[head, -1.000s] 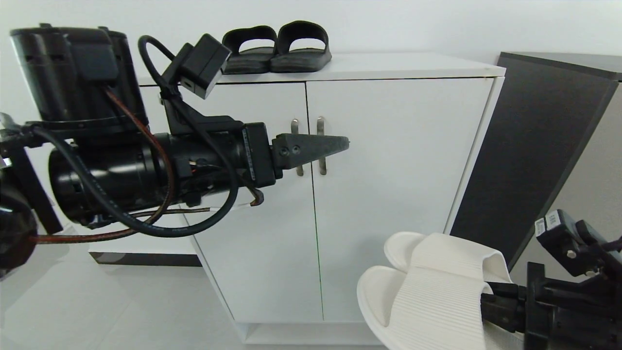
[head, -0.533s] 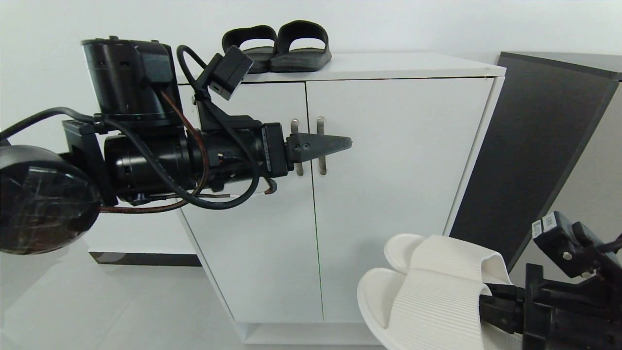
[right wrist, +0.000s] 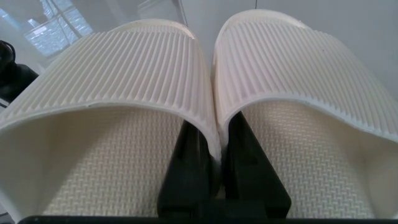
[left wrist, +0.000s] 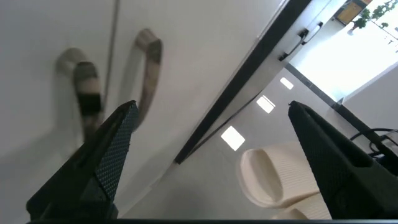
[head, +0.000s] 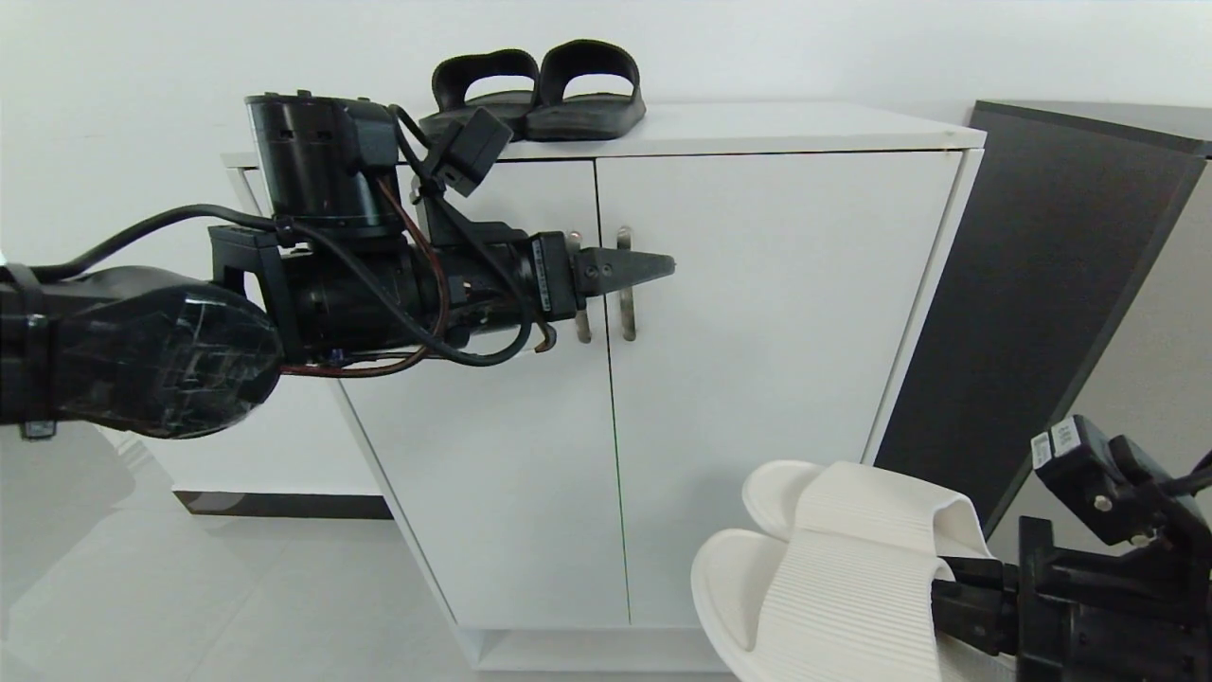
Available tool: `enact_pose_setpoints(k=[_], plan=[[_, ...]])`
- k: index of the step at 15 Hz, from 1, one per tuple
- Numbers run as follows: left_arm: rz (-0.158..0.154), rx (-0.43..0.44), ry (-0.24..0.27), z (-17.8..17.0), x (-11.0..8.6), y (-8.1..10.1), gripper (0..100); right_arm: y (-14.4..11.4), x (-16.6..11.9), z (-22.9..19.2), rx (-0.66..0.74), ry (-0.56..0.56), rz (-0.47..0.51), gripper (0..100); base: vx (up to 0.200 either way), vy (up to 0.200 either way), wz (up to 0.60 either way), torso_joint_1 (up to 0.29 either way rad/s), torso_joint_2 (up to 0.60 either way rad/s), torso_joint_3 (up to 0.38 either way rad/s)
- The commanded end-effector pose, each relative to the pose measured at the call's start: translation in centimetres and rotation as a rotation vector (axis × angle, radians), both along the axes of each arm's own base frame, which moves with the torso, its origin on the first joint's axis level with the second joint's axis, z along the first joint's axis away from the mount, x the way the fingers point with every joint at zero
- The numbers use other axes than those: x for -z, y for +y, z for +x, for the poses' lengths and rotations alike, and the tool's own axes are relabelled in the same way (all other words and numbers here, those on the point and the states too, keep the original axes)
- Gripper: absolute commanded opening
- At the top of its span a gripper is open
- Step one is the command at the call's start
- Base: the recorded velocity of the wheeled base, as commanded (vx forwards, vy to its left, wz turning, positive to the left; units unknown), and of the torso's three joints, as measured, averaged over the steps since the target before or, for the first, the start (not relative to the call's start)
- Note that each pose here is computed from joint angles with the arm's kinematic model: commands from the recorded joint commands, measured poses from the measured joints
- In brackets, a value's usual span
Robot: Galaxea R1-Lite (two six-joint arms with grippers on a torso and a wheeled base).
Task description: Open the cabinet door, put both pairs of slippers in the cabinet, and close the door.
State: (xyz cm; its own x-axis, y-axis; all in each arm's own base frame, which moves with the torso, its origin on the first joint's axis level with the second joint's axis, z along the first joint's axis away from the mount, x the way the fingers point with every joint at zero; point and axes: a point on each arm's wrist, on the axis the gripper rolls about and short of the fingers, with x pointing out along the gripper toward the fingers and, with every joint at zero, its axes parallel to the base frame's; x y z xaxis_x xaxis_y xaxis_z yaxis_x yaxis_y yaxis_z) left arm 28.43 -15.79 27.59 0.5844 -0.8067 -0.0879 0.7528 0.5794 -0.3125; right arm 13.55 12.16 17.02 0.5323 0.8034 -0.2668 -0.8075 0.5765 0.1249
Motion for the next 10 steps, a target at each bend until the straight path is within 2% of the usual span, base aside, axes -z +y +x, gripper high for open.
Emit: enact_pose_setpoints(k=[1, 3, 8, 10], plan=[[0.007, -0.017, 0.017, 0.8, 0.6, 0.2, 100, 0.0, 0.0, 0.0, 0.001, 0.002, 0.000, 0, 0.000, 0.000, 0.00, 0.000, 0.00, 0.000], [0.006, -0.016, 0.019, 0.8, 0.6, 0.2, 100, 0.0, 0.1, 0.0, -0.001, 0.003, -0.003, 0, 0.000, 0.000, 0.00, 0.000, 0.00, 0.000], [0.013, 0.015, 0.028, 1.9, 1.3, -1.5, 100, -0.1, 0.2, -0.1, -0.001, -0.002, 0.001, 0, 0.000, 0.000, 0.00, 0.000, 0.00, 0.000], [0.010, 0.017, 0.023, 2.0, 1.1, -1.6, 100, -0.1, 0.3, -0.1, -0.002, 0.000, 0.000, 0, 0.000, 0.000, 0.00, 0.000, 0.00, 0.000]])
